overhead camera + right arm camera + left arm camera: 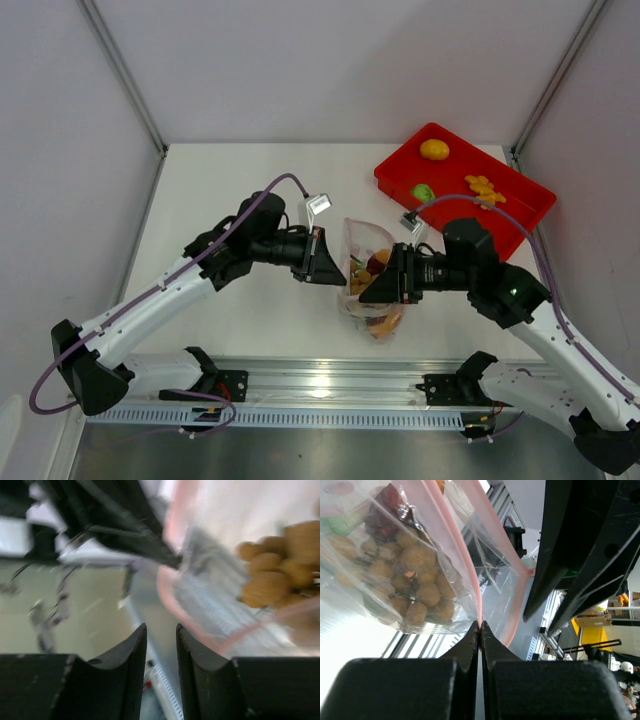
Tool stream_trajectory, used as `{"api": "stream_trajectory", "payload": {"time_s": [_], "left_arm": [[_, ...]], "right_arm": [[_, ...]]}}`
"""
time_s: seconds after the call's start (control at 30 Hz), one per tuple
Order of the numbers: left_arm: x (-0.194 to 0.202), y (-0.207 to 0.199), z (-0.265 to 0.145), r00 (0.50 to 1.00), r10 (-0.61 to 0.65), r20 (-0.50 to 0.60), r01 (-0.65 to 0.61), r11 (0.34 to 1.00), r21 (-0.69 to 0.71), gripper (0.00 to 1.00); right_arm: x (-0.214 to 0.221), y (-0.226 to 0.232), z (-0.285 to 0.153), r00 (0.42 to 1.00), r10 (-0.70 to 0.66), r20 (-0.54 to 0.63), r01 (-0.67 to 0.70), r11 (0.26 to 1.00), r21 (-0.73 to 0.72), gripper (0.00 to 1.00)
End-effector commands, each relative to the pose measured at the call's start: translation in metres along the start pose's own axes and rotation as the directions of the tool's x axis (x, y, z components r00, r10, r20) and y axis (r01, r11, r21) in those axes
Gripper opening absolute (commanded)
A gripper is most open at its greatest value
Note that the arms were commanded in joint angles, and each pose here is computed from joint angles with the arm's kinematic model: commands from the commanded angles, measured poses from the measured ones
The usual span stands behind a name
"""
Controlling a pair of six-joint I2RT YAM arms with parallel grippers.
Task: Place the food in the zip-top bag and seal the zipper
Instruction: Place the fake fruit in the zipper food storage bag, then adjust the zipper food storage bag at the center of the board.
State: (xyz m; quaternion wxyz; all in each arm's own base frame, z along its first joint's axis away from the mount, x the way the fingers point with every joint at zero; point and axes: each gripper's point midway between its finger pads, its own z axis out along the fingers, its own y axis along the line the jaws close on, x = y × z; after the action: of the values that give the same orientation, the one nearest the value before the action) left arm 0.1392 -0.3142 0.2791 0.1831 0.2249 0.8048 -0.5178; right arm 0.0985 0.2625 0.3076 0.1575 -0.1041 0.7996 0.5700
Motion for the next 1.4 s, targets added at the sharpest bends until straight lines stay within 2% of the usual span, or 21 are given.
{"api": "stream_trajectory", "payload": {"time_s": [0.0,0.17,0.33,0.5,0.73,1.07,1.37], "left_arm": [[-0.019,-0.015,-0.008,0.997,0.044,0.058,-0.044,0.999,0.010,0.01],[-0.019,-0.022,-0.010,0.998,0.040,0.058,-0.042,0.998,0.039,0.01],[-0.021,-0.026,-0.012,0.998,0.042,0.053,-0.044,0.998,0.044,0.01],[-0.021,-0.030,-0.012,0.998,0.048,0.050,-0.051,0.997,0.060,0.01],[-0.020,-0.032,-0.009,0.998,0.045,0.040,-0.048,0.996,0.080,0.01],[-0.019,-0.030,-0.004,0.999,0.040,0.025,-0.041,0.996,0.082,0.01],[-0.021,-0.029,0.002,0.999,0.039,0.013,-0.039,0.995,0.088,0.01]], "right_arm": [[-0.025,-0.025,-0.033,0.981,-0.153,0.116,0.111,0.945,0.307,0.33],[-0.061,-0.047,-0.061,0.941,-0.284,0.187,0.141,0.827,0.545,0.39],[-0.084,-0.059,-0.067,0.929,-0.310,0.201,0.113,0.756,0.645,0.42],[-0.092,-0.091,-0.063,0.937,-0.315,0.152,0.104,0.665,0.739,0.44],[-0.112,-0.099,-0.051,0.921,-0.351,0.167,0.117,0.660,0.742,0.43],[-0.112,-0.080,-0.043,0.926,-0.330,0.182,0.125,0.724,0.678,0.33],[-0.099,-0.061,-0.043,0.932,-0.300,0.204,0.116,0.779,0.616,0.30]]}}
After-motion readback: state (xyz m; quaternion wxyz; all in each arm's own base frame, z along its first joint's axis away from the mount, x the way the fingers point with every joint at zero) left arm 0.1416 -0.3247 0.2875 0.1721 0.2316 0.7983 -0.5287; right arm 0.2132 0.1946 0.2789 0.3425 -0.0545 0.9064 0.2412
